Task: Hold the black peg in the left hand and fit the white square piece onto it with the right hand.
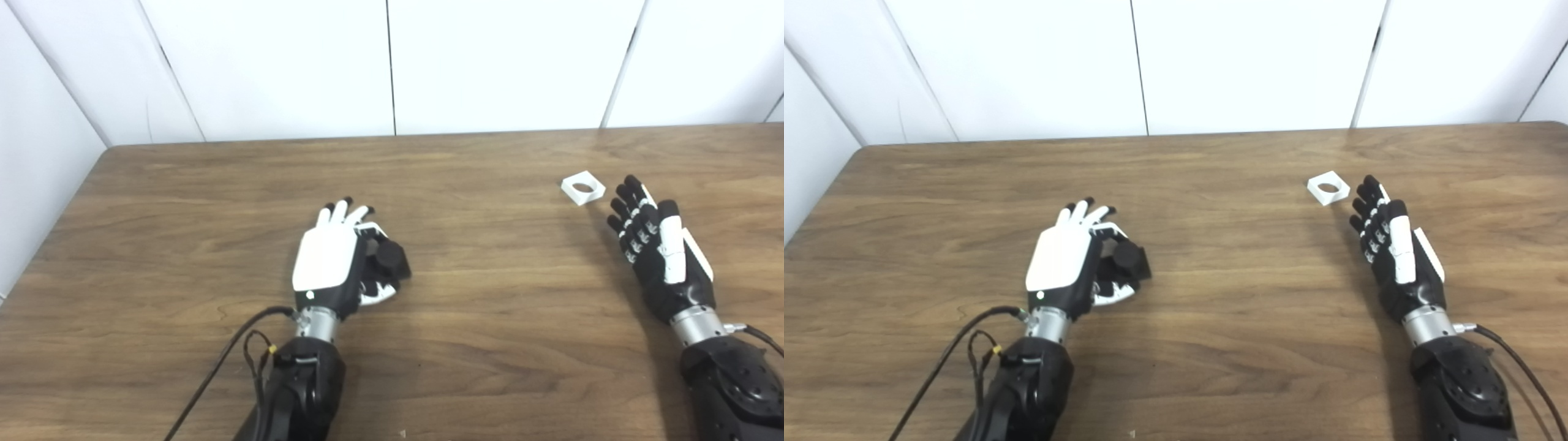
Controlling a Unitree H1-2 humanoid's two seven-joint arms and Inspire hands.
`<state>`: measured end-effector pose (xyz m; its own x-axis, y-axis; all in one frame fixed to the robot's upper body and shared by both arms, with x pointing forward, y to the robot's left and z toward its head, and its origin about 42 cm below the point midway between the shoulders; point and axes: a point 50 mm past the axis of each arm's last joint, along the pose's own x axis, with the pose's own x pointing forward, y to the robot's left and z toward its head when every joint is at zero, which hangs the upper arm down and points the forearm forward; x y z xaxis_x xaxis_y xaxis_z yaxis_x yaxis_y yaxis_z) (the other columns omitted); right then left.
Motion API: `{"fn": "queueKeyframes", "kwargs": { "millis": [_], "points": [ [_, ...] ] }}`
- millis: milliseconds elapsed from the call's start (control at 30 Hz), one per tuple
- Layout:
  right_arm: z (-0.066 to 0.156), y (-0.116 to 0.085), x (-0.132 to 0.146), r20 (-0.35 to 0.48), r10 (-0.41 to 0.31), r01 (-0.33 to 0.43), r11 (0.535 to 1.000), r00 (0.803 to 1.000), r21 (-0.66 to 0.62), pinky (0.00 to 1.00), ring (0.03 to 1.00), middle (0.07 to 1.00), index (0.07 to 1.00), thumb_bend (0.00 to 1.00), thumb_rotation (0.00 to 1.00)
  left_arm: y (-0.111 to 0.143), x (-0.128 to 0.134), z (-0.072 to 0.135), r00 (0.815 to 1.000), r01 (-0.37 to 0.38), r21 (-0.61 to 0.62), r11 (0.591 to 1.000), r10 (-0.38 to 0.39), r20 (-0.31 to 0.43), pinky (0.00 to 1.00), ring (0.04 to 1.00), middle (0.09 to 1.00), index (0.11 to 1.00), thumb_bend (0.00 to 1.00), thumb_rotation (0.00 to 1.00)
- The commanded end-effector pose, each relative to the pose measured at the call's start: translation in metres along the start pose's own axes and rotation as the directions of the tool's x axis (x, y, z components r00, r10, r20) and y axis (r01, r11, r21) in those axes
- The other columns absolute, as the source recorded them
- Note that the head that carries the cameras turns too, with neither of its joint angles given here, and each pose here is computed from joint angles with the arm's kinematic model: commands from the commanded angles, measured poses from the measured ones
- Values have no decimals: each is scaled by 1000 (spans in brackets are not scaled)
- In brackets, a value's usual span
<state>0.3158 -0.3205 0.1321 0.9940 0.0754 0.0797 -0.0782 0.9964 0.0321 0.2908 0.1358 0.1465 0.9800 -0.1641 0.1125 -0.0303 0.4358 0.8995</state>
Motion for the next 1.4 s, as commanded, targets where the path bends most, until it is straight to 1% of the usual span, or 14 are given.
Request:
{"fn": "queueKeyframes", "kwargs": {
  "millis": [0,267,433,567,967,1133,1367],
  "points": [
    [-13,8,-7,-26,-4,5,999,1000,35,1000,1000,1000,1000,633,1000,-6,-9,11,997,55,-14,998,-54,53,1000,981,883,487,522,74],
    [-10,10,-8,-26,-11,11,1000,1000,28,1000,1000,1000,1000,610,1000,-5,-26,26,989,103,-36,994,-99,106,1000,992,892,488,522,74],
    [-9,12,-9,-24,-6,7,999,1000,40,1000,1000,1000,1000,607,1000,-6,-37,35,983,126,-6,992,-124,139,999,981,885,489,523,75],
    [-9,14,-8,-24,-5,5,999,1000,37,1000,1000,1000,1000,615,1000,-7,-45,40,979,149,-46,988,-140,151,1000,992,891,489,523,71],
    [-7,17,-9,-25,-4,4,1000,1000,24,1000,1000,1000,1000,624,1000,-3,-57,45,972,183,-67,981,-170,162,1000,1000,900,489,522,70],
    [-6,16,-9,-27,-5,5,1000,1000,15,1000,1000,1000,1000,625,1000,-2,-59,44,970,201,-64,977,-190,149,1000,1000,901,490,522,73],
    [-6,16,-9,-30,-8,8,1000,1000,25,1000,1000,1000,1000,621,1000,-3,-63,43,970,209,-61,976,-199,138,1000,1000,898,490,522,74]
  ]
}}
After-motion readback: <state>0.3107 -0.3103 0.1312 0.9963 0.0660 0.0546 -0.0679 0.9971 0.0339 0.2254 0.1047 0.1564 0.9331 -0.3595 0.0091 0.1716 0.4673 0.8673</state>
